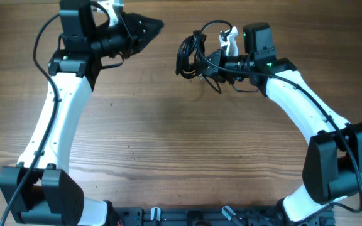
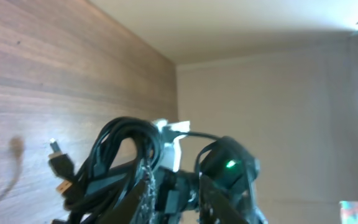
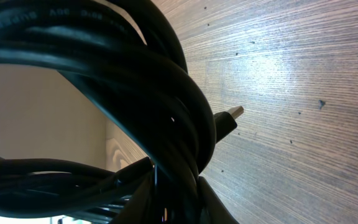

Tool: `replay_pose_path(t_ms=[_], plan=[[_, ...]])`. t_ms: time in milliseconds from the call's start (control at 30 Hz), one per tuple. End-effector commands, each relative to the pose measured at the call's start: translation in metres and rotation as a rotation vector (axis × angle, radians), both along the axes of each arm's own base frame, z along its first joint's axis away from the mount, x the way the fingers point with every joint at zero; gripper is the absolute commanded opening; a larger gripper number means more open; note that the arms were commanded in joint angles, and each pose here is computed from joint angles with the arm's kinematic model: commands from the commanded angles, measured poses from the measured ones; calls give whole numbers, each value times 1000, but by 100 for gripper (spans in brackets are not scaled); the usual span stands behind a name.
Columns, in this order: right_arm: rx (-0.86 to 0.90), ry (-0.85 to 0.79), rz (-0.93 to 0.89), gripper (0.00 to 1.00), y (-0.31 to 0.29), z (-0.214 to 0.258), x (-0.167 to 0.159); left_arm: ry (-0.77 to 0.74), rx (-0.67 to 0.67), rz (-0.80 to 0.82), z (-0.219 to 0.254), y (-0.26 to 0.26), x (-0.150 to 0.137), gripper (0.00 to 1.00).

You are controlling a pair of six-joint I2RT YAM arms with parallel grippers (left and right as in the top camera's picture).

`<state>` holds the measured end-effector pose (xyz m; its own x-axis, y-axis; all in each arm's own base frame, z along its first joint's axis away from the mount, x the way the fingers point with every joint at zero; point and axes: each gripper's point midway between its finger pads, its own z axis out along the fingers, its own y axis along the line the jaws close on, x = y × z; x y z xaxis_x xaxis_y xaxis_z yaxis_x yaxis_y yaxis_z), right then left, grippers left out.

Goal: Untangle cables

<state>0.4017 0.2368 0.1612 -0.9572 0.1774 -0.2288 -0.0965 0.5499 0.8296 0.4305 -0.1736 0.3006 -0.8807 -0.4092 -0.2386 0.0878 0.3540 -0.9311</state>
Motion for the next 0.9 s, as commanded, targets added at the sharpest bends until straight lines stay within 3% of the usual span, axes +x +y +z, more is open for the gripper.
replay_pose_path(t_ms=[0,200,300,500,633,867], plan=[[-11,-9,-12,4,-2,0,4,-91,128,-51,-11,-16,-9,17],[-35,29,-65,4,-8,-6,8,-52,333,66,-41,-37,-10,17],[-39,50,-116,4,-18,-8,14,-73,511,240,-42,-25,-12,17],[-43,103,-203,5,-33,-12,23,-124,687,377,-35,-22,-29,22],[-69,118,-199,4,-36,-11,20,-91,682,398,-39,-27,-34,27],[-23,139,-120,4,-26,6,9,-70,658,320,-50,-41,-36,47]])
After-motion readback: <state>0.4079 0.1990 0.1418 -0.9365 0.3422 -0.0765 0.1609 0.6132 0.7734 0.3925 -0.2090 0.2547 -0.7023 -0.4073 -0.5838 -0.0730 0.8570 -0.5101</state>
